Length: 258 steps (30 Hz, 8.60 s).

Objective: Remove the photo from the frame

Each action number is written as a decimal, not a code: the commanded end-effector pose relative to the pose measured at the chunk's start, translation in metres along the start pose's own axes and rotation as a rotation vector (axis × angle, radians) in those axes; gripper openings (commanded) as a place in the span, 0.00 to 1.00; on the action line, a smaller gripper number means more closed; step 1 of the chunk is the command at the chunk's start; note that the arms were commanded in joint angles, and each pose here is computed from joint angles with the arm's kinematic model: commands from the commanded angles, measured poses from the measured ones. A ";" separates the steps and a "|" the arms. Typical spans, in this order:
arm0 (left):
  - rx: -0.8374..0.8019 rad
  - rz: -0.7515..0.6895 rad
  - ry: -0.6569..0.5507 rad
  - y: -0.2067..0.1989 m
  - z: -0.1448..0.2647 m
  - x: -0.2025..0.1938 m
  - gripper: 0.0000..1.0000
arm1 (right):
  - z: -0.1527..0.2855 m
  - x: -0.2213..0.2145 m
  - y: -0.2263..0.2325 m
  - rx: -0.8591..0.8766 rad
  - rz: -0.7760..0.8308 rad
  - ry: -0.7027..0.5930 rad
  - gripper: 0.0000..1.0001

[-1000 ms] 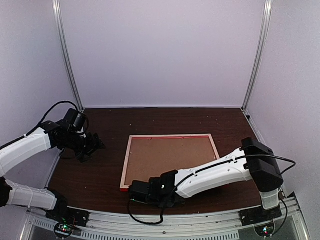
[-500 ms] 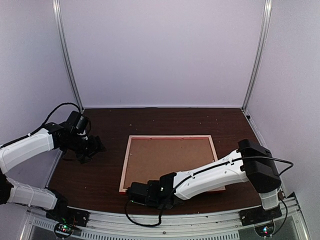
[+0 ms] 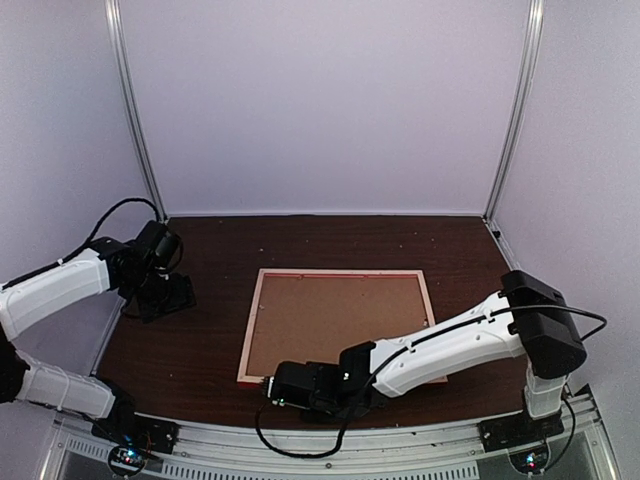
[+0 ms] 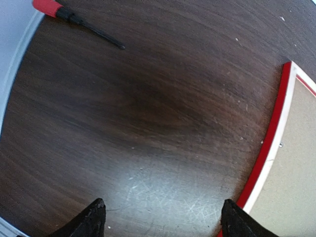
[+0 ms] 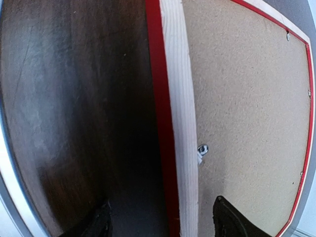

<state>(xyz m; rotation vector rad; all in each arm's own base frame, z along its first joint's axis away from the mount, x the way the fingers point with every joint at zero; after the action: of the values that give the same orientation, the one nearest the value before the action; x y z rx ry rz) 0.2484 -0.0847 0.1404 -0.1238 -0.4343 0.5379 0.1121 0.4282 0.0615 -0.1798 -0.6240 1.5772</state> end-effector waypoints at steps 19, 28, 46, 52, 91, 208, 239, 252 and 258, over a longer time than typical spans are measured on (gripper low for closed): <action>0.302 0.300 -0.064 0.064 -0.020 0.099 0.80 | 0.064 -0.054 -0.030 0.046 -0.342 -0.058 0.88; 0.262 0.447 -0.063 0.069 -0.071 0.132 0.71 | 0.069 -0.067 -0.041 -0.001 -0.414 -0.078 0.87; 0.356 0.620 -0.140 0.079 -0.109 0.170 0.57 | 0.056 -0.072 -0.032 0.017 -0.395 -0.050 0.84; 0.390 0.625 -0.127 0.082 -0.124 0.171 0.56 | 0.053 -0.074 -0.031 0.021 -0.396 -0.039 0.84; 0.204 0.432 0.065 0.061 -0.174 0.123 0.00 | 0.054 -0.084 -0.054 -0.007 -0.457 -0.019 0.82; -1.080 -1.608 -0.311 -0.252 0.102 -0.216 0.00 | 0.131 -0.055 -0.114 0.989 -1.468 -0.322 0.39; -1.092 -1.610 -0.295 -0.253 0.112 -0.224 0.00 | 0.134 -0.059 -0.128 0.877 -1.469 -0.358 0.33; -1.095 -1.593 -0.273 -0.255 0.110 -0.227 0.00 | 0.138 -0.062 -0.134 0.832 -1.483 -0.386 0.29; -1.083 -1.590 -0.278 -0.256 0.107 -0.226 0.00 | 0.138 -0.061 -0.132 0.848 -1.484 -0.377 0.25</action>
<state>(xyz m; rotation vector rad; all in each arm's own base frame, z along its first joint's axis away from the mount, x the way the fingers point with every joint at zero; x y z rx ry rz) 0.1478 -0.4089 0.1941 -0.6203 -0.8337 -1.3165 0.1680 0.3269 0.2101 1.0005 -0.1202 0.2620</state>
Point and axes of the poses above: each gripper's point midway between its finger pads, its own z axis back along the fingers, its own y axis along the line the jaws close on, x = y × z, the point moved 3 cm from there along z, back along the fingers, and after that the axes turned 8 degrees about z, right-handed, at the moved point
